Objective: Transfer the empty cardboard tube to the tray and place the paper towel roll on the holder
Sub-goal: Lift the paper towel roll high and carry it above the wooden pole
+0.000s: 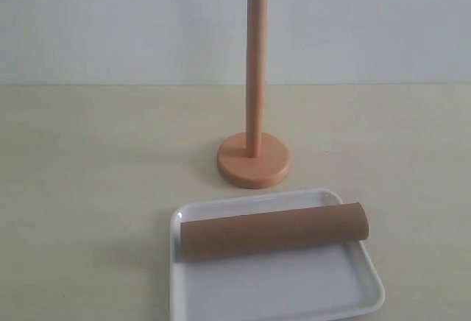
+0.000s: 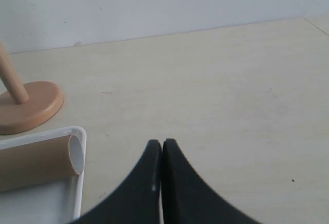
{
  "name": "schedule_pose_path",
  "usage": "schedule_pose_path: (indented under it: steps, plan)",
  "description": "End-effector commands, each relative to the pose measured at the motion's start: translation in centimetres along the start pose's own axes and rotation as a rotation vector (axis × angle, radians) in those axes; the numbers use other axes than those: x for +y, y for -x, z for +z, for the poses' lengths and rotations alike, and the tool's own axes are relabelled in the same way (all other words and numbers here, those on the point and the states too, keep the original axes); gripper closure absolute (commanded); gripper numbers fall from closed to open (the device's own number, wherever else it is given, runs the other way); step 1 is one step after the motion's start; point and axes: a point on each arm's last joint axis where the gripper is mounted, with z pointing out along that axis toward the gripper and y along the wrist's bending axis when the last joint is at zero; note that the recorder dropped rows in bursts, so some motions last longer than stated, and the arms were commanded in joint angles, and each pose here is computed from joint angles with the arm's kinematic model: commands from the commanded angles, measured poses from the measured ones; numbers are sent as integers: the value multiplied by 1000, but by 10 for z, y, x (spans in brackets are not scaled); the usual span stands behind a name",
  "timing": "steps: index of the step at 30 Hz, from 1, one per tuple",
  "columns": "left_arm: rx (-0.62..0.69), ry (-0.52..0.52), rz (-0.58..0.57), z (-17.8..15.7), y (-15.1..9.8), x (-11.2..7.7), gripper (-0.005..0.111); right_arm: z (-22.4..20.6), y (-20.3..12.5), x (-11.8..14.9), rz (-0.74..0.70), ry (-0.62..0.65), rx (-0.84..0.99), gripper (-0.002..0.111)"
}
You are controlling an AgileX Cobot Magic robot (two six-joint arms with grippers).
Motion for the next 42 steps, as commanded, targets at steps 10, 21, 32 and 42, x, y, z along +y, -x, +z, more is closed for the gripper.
schedule_pose_path:
  steps: [10,21,32,42]
  plan:
    - [34,-199,59,-20,30,-35,103,0,1,0,-9,-5,-14,108]
    - [-39,-221,83,9,37,-78,103,0,2,0,-8,-4,-21,108]
    - [-40,-179,136,48,1,-76,103,0,1,0,-8,-5,-15,108]
    - [-55,-158,211,52,-3,-73,103,0,1,0,-8,-5,-15,108]
